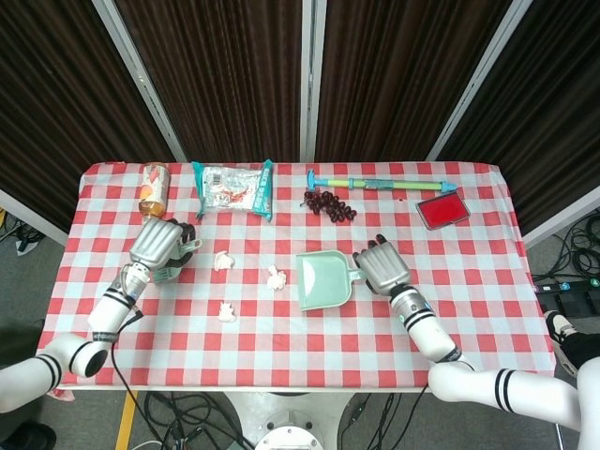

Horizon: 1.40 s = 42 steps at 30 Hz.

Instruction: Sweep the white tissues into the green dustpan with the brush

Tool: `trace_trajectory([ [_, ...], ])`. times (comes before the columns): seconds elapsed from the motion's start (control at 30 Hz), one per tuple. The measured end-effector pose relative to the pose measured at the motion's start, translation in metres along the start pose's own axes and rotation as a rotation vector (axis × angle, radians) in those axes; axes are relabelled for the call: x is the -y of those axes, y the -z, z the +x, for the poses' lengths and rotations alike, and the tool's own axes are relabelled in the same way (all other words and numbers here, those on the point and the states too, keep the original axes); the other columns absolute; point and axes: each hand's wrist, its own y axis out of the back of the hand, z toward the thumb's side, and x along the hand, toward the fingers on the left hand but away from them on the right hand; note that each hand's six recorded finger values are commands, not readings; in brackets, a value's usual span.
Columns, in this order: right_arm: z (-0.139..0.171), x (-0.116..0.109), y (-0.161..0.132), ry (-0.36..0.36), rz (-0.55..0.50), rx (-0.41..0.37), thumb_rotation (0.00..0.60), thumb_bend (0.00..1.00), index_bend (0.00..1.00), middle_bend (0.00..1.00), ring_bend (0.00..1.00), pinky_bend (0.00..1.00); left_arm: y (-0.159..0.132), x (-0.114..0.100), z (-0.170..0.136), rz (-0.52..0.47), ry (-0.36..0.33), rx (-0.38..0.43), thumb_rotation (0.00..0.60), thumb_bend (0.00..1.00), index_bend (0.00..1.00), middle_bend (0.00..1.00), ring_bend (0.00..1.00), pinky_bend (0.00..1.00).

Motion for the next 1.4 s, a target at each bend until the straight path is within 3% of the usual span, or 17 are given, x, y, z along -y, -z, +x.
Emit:
trace_trajectory([
  [0.23,-0.007,0.007,-0.008,-0.019,0.038,-0.001,0.6,0.36,0.62,0.58,0.27,0.19,-0.024,0.008,0.022,-0.055,0.027,0.077,0.6,0.43,0.5,0.54,0.46,0.6],
  [0.63,-0.017,0.009,-0.031,-0.007,0.015,-0.017,0.6,0.37,0.62,0.58,0.27,0.2,-0.066,0.01,0.042,-0.149,0.071,0.188,0.6,0.43,0.5,0.54,0.46,0.59],
  [1.4,-0.04,0.013,-0.051,0.046,-0.121,-0.01,0.6,0.39,0.62,0.58,0.29,0.19,-0.123,-0.006,0.056,-0.579,0.141,0.298,0.6,0.43,0.5,0.54,0.46,0.59],
])
